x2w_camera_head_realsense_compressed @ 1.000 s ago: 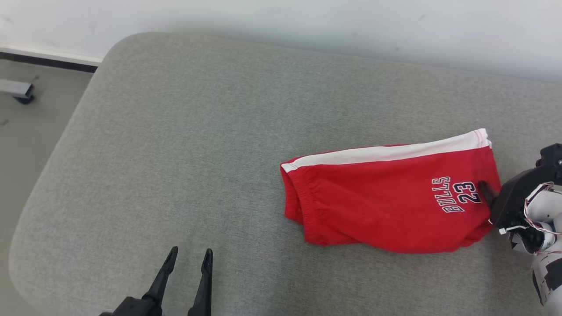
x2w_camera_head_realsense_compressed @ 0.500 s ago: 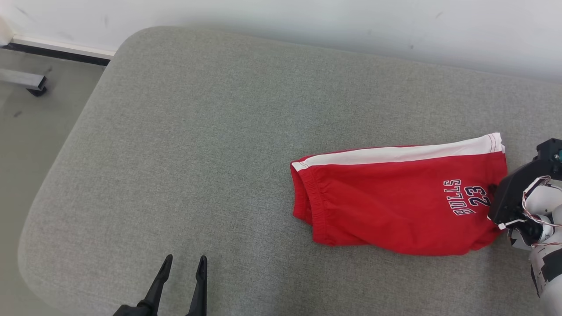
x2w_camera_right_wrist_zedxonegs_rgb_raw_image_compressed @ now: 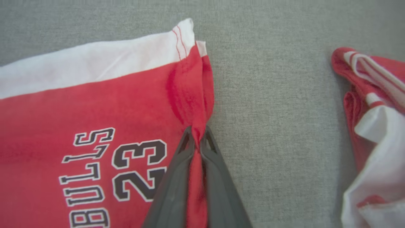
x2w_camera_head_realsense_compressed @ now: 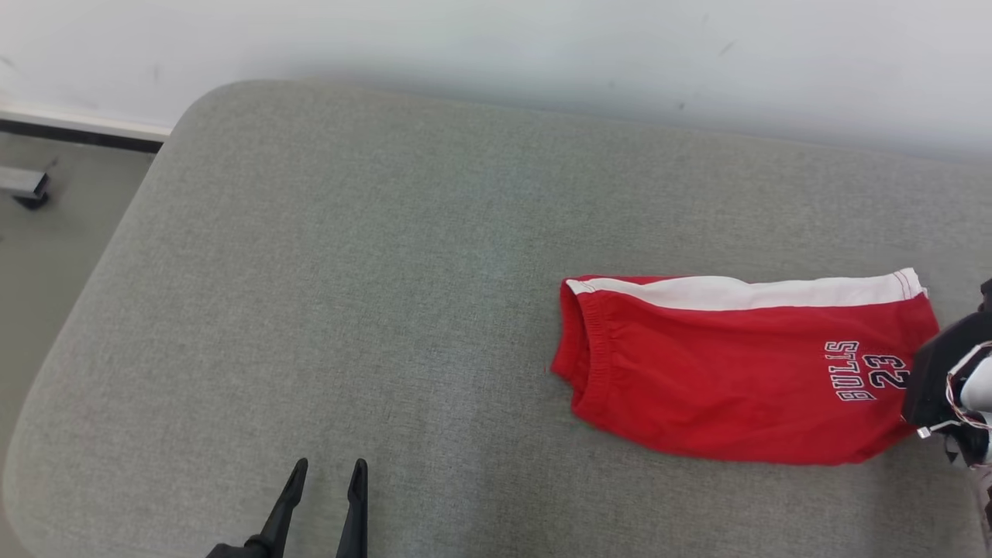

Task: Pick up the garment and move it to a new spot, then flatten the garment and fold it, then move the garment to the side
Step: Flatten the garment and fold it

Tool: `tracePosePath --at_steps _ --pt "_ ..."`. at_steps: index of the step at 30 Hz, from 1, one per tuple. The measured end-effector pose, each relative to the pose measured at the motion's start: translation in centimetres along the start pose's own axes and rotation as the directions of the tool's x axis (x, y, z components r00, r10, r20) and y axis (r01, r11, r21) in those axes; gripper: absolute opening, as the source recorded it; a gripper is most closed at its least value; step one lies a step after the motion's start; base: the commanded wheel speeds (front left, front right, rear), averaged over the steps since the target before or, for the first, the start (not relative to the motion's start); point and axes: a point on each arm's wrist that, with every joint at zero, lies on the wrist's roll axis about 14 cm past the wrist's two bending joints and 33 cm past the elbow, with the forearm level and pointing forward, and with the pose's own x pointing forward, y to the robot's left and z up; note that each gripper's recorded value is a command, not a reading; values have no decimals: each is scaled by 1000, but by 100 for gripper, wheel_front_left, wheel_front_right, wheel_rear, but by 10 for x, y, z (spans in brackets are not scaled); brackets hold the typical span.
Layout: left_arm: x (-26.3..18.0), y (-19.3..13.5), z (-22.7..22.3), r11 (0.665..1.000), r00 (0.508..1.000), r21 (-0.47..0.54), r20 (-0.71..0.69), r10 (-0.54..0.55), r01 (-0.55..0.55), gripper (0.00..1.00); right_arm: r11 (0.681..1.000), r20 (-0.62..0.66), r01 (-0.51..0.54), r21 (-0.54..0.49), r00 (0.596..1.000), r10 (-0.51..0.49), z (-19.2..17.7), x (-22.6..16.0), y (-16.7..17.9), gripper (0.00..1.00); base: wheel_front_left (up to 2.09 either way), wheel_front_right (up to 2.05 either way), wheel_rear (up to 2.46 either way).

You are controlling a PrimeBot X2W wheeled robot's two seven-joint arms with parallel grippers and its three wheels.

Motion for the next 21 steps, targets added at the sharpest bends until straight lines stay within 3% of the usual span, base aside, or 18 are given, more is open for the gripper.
tracePosePath --at_steps 11,17,21 --pt "-1 -21 4 998 998 -21 26 -60 61 100 987 105 148 -64 984 -141 14 -47 -55 0 0 0 0" --pt "-5 -27 6 997 996 -32 39 -74 75 100 971 162 200 -132 971 -178 31 -71 -61 0 0 0 0" --pt "-8 -27 8 997 996 -39 49 -72 74 100 964 196 186 -188 969 -149 43 -81 -43 0 0 0 0"
